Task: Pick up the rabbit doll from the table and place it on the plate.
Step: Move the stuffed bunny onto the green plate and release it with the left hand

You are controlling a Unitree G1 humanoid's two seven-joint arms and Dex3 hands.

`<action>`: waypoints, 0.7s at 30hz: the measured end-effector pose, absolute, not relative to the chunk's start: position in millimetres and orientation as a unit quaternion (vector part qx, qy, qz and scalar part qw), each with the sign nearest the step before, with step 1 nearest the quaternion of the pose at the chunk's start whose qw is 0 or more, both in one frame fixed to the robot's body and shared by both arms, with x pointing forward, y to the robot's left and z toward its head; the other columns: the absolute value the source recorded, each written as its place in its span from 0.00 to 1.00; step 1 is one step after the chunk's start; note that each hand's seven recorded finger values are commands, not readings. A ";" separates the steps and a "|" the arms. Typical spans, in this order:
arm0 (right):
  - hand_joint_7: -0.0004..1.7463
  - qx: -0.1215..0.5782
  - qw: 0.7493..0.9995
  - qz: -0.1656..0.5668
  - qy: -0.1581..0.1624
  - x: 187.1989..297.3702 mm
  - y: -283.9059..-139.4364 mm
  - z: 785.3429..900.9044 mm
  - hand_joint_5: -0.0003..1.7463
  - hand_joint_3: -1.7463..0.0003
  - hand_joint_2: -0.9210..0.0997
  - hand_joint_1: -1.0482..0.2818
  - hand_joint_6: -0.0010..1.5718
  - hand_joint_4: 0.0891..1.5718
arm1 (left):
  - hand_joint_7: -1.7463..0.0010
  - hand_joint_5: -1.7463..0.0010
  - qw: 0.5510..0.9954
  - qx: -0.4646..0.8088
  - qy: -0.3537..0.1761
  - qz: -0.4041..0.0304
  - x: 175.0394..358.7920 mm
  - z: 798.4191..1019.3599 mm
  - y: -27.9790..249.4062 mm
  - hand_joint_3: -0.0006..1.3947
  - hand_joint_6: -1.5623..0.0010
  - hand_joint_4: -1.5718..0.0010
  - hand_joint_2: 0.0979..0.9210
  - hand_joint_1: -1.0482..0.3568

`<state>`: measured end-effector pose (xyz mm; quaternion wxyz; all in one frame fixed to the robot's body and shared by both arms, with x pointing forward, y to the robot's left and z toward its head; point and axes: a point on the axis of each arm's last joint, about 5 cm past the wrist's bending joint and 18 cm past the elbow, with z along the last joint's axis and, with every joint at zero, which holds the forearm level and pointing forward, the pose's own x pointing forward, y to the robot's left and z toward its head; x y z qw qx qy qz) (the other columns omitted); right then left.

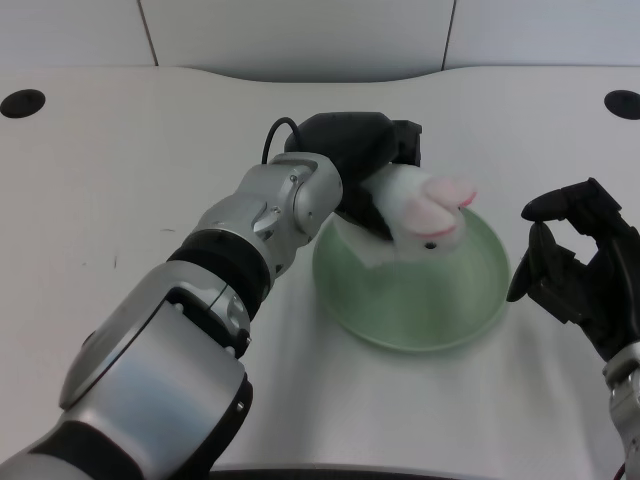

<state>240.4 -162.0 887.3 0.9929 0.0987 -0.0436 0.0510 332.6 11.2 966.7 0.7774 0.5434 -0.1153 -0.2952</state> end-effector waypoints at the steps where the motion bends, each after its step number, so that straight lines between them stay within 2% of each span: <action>1: 1.00 0.099 0.993 0.051 -0.043 240.2 -162.0 887.2 1.00 0.43 0.14 0.67 0.27 0.50 | 0.09 0.23 0.777 0.544 -0.114 -0.295 332.5 966.4 10.9 0.03 0.62 0.49 1.00 0.64; 4: 1.00 0.100 0.993 0.051 -0.043 240.2 -161.3 887.0 1.00 0.42 0.14 0.66 0.27 0.50 | 0.05 0.21 0.778 0.546 -0.110 -0.292 332.6 965.7 11.4 0.04 0.65 0.51 1.00 0.64; 6: 1.00 0.101 0.993 0.049 -0.043 240.0 -160.9 886.9 1.00 0.42 0.14 0.67 0.27 0.50 | 0.06 0.19 0.779 0.545 -0.106 -0.290 332.5 964.5 12.1 0.03 0.68 0.54 0.98 0.61; 8: 1.00 0.099 0.993 0.045 -0.044 239.6 -159.9 888.0 1.00 0.41 0.14 0.69 0.26 0.49 | 0.21 0.26 0.783 0.542 -0.097 -0.289 332.4 962.2 13.6 0.01 0.69 0.54 0.95 0.54; 10: 1.00 0.094 0.994 0.042 -0.049 239.4 -159.2 890.8 1.00 0.41 0.14 0.69 0.26 0.49 | 0.30 0.31 0.784 0.543 -0.081 -0.290 332.4 960.0 15.3 0.00 0.69 0.53 0.96 0.52; 12: 1.00 0.093 0.993 0.043 -0.050 239.3 -159.1 891.0 1.00 0.41 0.15 0.68 0.26 0.49 | 0.69 0.60 0.782 0.547 -0.073 -0.290 332.6 959.4 16.0 0.00 0.62 0.56 0.92 0.45; 13: 1.00 0.093 0.993 0.045 -0.051 239.1 -159.1 890.7 1.00 0.41 0.15 0.68 0.26 0.49 | 0.77 0.66 0.779 0.551 -0.069 -0.291 332.6 958.9 16.1 0.00 0.60 0.56 0.92 0.44; 14: 1.00 0.093 0.993 0.047 -0.052 238.9 -159.2 890.5 1.00 0.40 0.16 0.67 0.27 0.49 | 0.87 0.76 0.776 0.556 -0.064 -0.292 332.6 958.4 16.3 0.00 0.64 0.62 0.92 0.39; 16: 1.00 0.093 0.993 0.048 -0.052 238.8 -159.3 890.4 1.00 0.40 0.16 0.67 0.27 0.49 | 0.94 0.82 0.771 0.564 -0.058 -0.291 332.6 957.7 16.5 0.00 0.67 0.66 0.91 0.35; 17: 1.00 0.093 0.993 0.048 -0.051 238.7 -159.3 890.3 1.00 0.39 0.17 0.67 0.27 0.49 | 0.97 0.87 0.768 0.568 -0.055 -0.291 332.5 957.4 16.5 0.00 0.73 0.73 0.91 0.32; 20: 1.00 0.094 0.993 0.048 -0.049 238.0 -159.5 889.7 1.00 0.39 0.17 0.67 0.27 0.48 | 1.00 0.90 0.759 0.579 -0.048 -0.294 332.5 956.6 16.6 0.00 0.77 0.77 0.92 0.30; 21: 1.00 0.094 0.993 0.048 -0.049 237.8 -159.6 889.4 1.00 0.39 0.17 0.67 0.27 0.48 | 1.00 0.94 0.757 0.582 -0.046 -0.295 332.5 956.6 16.7 0.00 0.86 0.86 0.93 0.26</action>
